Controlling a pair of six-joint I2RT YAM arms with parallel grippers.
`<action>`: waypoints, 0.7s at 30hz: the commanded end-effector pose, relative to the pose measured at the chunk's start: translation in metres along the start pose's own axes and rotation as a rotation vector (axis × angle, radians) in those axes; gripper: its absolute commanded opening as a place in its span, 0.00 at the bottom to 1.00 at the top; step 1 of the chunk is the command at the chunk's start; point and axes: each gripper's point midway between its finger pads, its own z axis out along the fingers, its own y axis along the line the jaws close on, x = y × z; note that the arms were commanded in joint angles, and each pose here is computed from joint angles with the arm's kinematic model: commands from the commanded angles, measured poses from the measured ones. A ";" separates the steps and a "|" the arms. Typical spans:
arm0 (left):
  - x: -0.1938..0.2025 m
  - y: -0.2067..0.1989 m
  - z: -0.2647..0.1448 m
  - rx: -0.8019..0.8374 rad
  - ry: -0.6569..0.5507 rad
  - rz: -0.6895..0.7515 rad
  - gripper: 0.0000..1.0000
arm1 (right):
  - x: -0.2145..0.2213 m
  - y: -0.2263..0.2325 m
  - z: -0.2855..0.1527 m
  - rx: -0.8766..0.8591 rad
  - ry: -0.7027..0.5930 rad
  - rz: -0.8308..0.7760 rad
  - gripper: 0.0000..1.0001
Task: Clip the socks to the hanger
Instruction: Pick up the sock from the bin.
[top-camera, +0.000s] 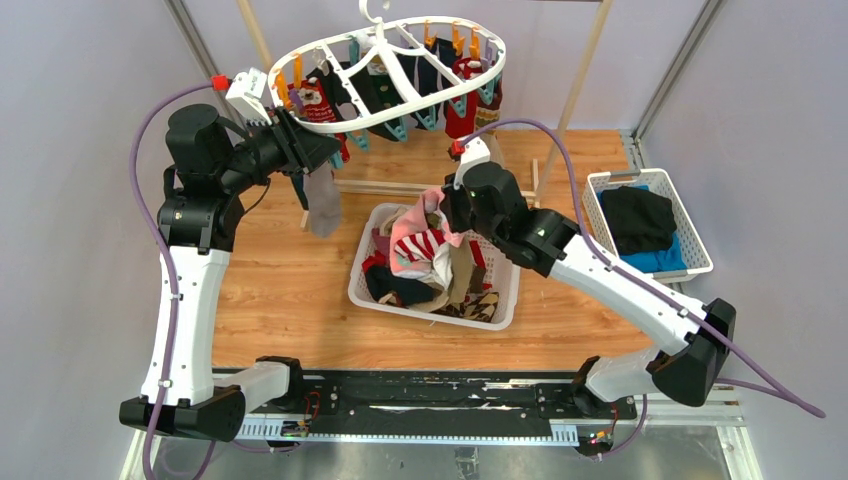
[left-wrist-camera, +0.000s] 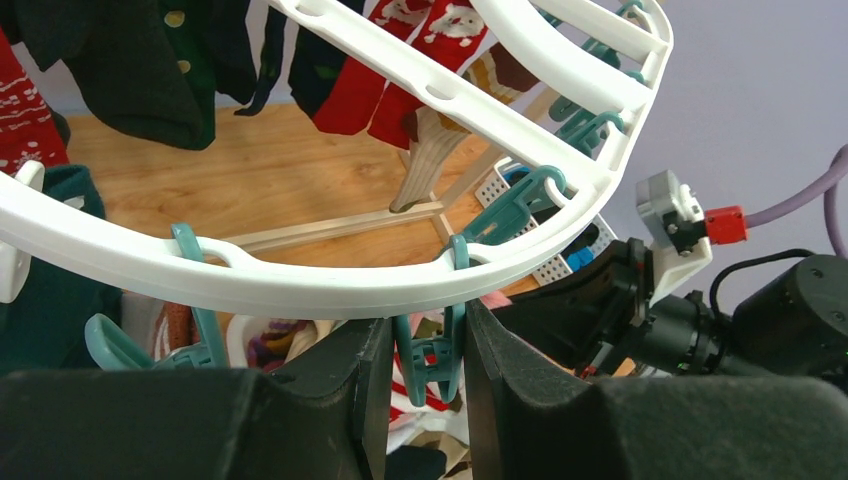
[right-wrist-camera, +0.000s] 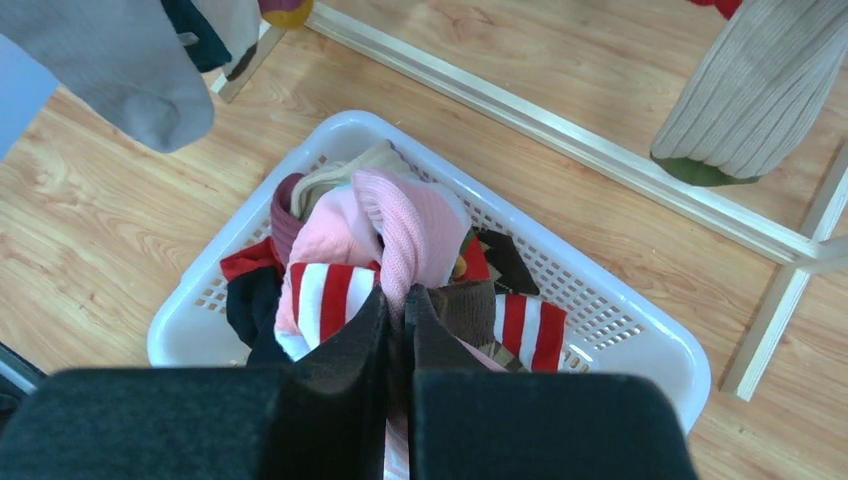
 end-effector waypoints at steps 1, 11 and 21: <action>0.001 -0.015 -0.007 0.046 0.009 0.003 0.00 | -0.010 0.012 -0.015 -0.056 0.016 -0.030 0.00; -0.002 -0.019 -0.010 0.055 0.003 0.006 0.00 | 0.075 0.089 0.017 -0.280 0.214 -0.107 0.04; -0.003 -0.022 -0.013 0.054 0.006 0.022 0.00 | 0.091 0.117 0.043 -0.339 0.220 -0.085 0.44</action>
